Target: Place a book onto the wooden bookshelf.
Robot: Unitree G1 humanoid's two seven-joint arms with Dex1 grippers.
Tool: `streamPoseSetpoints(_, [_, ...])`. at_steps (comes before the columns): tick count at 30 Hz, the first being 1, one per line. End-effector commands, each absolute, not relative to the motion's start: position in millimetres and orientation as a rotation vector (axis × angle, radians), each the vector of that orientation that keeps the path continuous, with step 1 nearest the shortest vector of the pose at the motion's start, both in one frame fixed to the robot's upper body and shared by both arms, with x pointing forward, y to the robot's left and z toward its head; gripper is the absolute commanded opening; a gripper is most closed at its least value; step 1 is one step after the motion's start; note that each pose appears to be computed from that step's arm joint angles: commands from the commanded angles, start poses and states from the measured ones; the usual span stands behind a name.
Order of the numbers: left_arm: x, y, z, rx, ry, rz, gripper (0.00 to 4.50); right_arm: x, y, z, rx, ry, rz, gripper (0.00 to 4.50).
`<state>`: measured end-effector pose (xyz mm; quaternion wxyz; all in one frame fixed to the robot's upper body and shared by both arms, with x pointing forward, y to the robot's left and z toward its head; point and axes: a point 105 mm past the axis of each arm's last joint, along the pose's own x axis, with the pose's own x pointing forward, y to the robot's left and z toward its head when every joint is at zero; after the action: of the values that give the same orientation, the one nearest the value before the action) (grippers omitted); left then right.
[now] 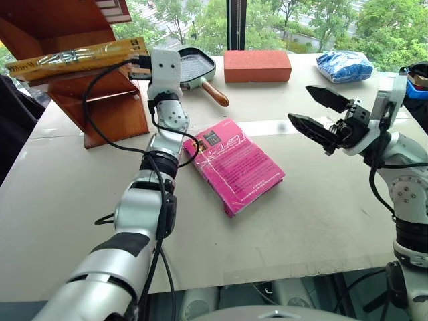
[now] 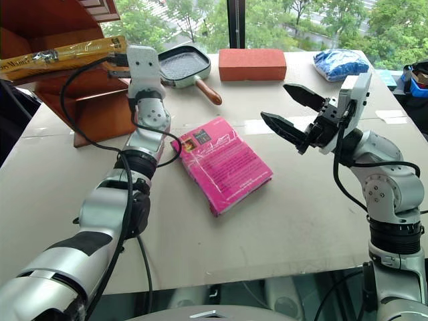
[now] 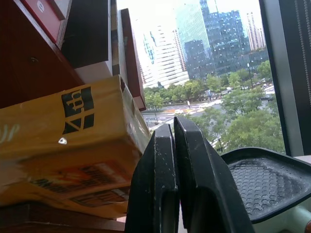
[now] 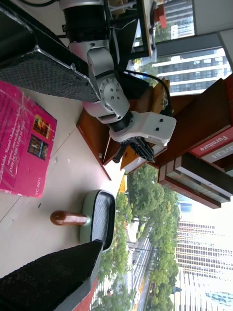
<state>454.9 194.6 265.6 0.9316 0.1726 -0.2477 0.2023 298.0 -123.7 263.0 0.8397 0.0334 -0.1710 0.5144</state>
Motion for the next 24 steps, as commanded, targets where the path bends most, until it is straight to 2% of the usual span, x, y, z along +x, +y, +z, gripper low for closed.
streamPoseSetpoints(1, [450.8, 201.4, 278.5, 0.351, -0.545, 0.411, 0.12, 283.2, -123.2, 285.0, 0.067, -0.432, 1.157, 4.5])
streamPoseSetpoints(4, [450.4, 196.6, 272.1, 0.352, -0.542, 0.363, 0.12, 279.8, -121.5, 286.8, 0.092, -0.43, 1.203, 4.5])
streamPoseSetpoints(8, [446.2, 175.1, 260.7, 0.328, -0.534, 0.171, 0.12, 282.1, -121.7, 288.1, 0.095, -0.438, 1.201, 4.5])
streamPoseSetpoints(12, [426.4, 174.1, 229.1, 0.269, -0.41, -0.059, 0.12, 287.7, -129.7, 266.3, 0.057, -0.374, 1.148, 4.5])
streamPoseSetpoints(15, [394.7, 194.3, 197.6, 0.197, -0.269, -0.157, 0.12, 294.4, -147.5, 236.5, 0.008, -0.305, 1.056, 4.5])
streamPoseSetpoints(17, [364.9, 202.1, 170.4, 0.16, -0.143, -0.244, 0.12, 300.6, -165.0, 210.0, -0.059, -0.244, 0.963, 4.5])
streamPoseSetpoints(21, [290.2, 204.5, 106.0, 0.091, 0.151, -0.387, 0.12, 299.9, -204.3, 138.9, -0.133, -0.059, 0.839, 4.5])
streamPoseSetpoints(24, [258.5, 196.0, 83.4, 0.13, 0.235, -0.459, 0.12, 295.4, -219.1, 108.7, -0.156, 0.01, 0.808, 4.5])
